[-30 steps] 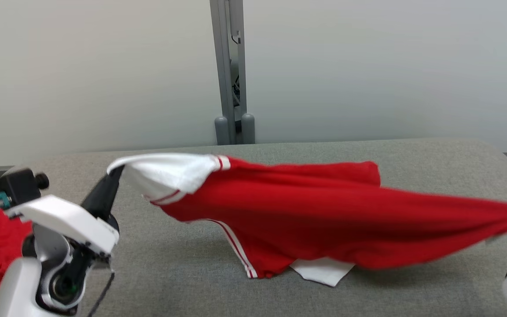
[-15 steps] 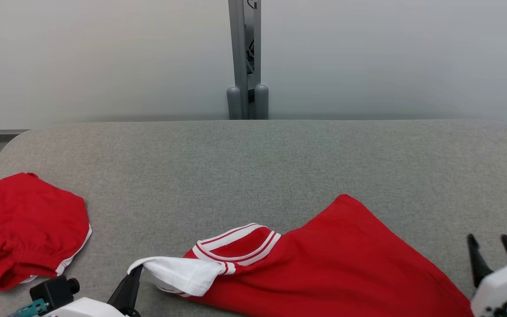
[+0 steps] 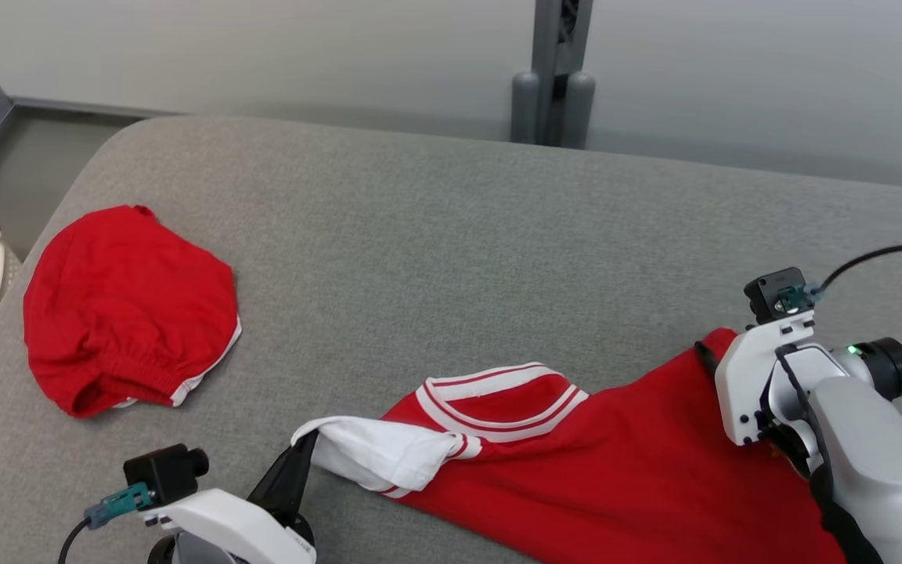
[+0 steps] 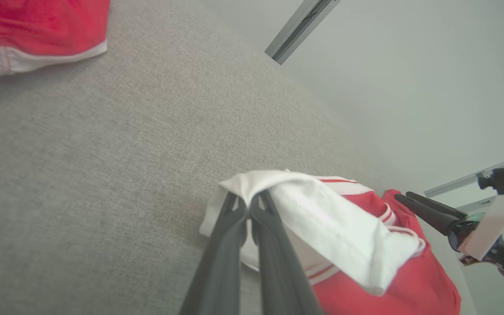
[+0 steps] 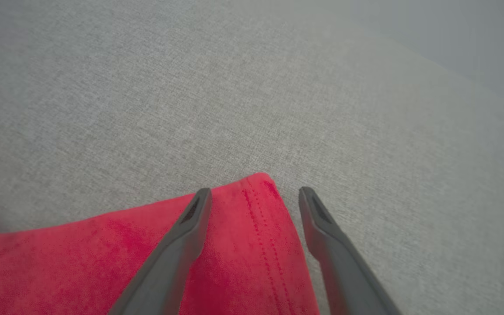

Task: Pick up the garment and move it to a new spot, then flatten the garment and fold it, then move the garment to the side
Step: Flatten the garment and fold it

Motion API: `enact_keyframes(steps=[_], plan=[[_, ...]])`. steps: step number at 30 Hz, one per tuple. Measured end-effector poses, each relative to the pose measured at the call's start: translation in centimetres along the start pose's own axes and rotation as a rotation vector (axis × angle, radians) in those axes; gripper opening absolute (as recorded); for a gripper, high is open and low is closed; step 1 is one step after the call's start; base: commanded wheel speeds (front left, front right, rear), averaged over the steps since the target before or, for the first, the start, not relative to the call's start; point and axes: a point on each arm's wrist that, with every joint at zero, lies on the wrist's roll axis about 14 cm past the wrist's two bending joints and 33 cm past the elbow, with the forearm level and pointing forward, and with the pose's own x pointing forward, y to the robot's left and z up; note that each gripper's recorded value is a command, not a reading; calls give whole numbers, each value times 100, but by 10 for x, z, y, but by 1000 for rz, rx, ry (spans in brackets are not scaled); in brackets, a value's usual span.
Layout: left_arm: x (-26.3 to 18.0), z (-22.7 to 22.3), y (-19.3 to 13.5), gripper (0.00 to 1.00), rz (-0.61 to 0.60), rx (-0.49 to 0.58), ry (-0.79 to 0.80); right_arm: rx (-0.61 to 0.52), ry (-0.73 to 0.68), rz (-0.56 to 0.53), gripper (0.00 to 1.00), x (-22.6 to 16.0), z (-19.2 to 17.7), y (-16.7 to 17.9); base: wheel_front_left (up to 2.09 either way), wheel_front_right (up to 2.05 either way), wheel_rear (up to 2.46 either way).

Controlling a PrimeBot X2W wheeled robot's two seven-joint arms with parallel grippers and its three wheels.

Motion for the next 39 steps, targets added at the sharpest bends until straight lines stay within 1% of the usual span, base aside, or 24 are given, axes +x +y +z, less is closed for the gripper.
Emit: enact_keyframes(steps=[3,4,5,6,7,8,9,12,15,16,19,22,23,25,28,32,36,37,39], plan=[[5,-1,2,0,6,8,11,-23,54,15,100,16,-6,4,0,0,0],[8,-3,7,0,19,8,22,-23,99,39,100,28,-13,13,0,0,0],[8,-4,9,0,27,7,25,-25,116,45,100,31,-15,15,0,0,0],[8,-4,11,0,33,7,27,-29,130,48,82,34,-16,16,0,0,0],[8,-4,12,0,36,7,24,-32,138,51,38,35,-16,17,0,0,0],[9,-3,12,0,37,7,23,-32,150,51,13,35,-18,17,0,0,0],[9,-2,12,0,35,9,18,-33,157,53,0,34,-18,19,0,0,0],[9,2,9,0,23,13,4,-20,140,49,0,25,-17,20,0,0,0],[8,10,3,0,-1,27,-22,1,53,32,0,15,-6,15,0,0,0],[7,16,1,0,-9,39,-39,8,-3,22,0,9,4,11,0,0,0],[5,27,-4,0,-29,54,-75,24,-99,-4,0,-4,21,-1,0,0,0],[2,37,-13,0,-61,57,-108,60,-224,-48,0,-23,42,-20,0,0,0],[1,45,-22,0,-91,60,-130,101,-302,-78,0,-37,54,-33,0,0,0],[1,55,-34,0,-128,62,-148,150,-374,-110,0,-52,64,-49,0,0,0],[6,77,-67,0,-225,69,-181,218,-496,-161,0,-78,84,-76,0,0,0],[8,100,-117,0,-369,68,-184,264,-656,-220,0,-121,111,-111,0,0,0],[3,132,-171,0,-507,116,-224,237,-759,-270,0,-163,129,-137,0,0,0],[-3,147,-199,0,-573,146,-253,222,-803,-287,0,-183,139,-145,0,0,0],[-12,164,-223,0,-627,175,-290,202,-839,-303,0,-202,148,-152,0,0,0]])
